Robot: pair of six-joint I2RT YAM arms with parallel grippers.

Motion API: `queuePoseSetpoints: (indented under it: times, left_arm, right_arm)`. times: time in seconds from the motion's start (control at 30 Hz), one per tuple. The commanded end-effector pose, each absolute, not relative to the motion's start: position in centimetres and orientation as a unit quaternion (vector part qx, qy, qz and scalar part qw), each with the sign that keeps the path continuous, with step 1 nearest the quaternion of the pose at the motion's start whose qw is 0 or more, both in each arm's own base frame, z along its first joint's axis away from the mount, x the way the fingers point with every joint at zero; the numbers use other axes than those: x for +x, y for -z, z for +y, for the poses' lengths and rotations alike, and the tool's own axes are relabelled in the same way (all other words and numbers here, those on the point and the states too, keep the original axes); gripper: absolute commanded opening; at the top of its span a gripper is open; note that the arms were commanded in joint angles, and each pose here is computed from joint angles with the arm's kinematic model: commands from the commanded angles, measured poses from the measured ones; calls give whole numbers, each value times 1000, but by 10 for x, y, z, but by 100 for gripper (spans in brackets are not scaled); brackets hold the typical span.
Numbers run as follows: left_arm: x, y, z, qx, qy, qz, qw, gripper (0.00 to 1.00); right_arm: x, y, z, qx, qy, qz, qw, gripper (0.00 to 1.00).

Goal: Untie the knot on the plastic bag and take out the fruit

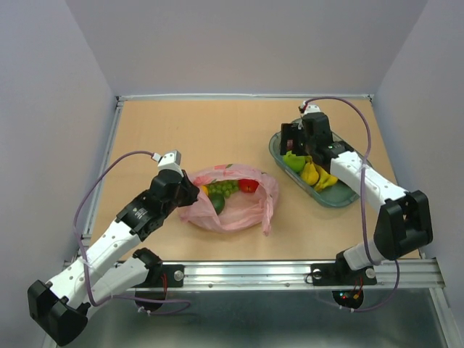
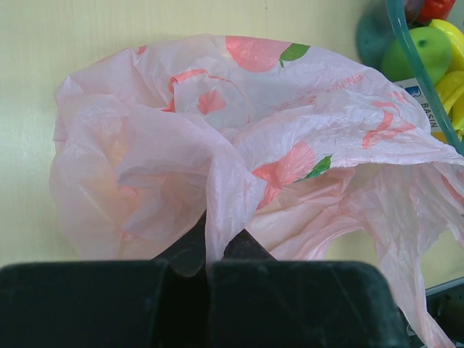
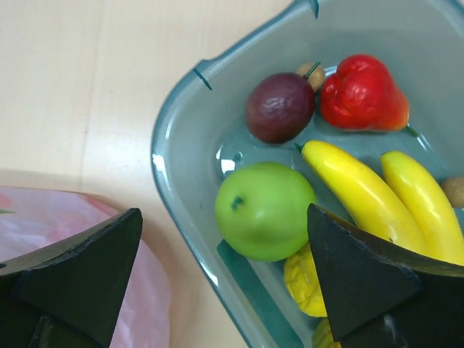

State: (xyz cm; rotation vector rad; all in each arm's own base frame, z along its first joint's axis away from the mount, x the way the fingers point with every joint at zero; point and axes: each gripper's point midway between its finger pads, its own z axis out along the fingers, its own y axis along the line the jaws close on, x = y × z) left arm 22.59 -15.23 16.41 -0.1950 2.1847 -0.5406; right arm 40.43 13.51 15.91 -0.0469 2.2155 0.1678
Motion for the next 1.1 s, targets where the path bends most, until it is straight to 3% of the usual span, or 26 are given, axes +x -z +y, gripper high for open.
queuePoseSetpoints:
  times: [0.0, 0.13, 0.33, 0.77, 0.9, 1.07]
  left_arm:
    - [228, -172, -152, -75, 218, 869, 437, 0]
    - [231, -177, -153, -72, 219, 867, 441, 0]
    - [238, -182, -159, -63, 215, 870, 440, 0]
    - [244, -186, -171, -49, 228, 869, 437, 0]
    - [243, -185, -170, -50, 231, 868, 437, 0]
    - [238, -185, -166, -51, 230, 867, 439, 0]
  right_arm:
    - [397, -207, 139, -21, -105, 867, 486, 100]
    - [383, -239, 154, -40, -157, 852, 498, 100]
    - [343, -280, 224, -154, -227, 819, 504, 100]
    - [216, -249, 390, -365, -273, 774, 440, 99]
    - [221, -207, 389, -349, -241, 806, 413, 97]
    - [250, -174, 356, -302, -137, 833, 442, 97]
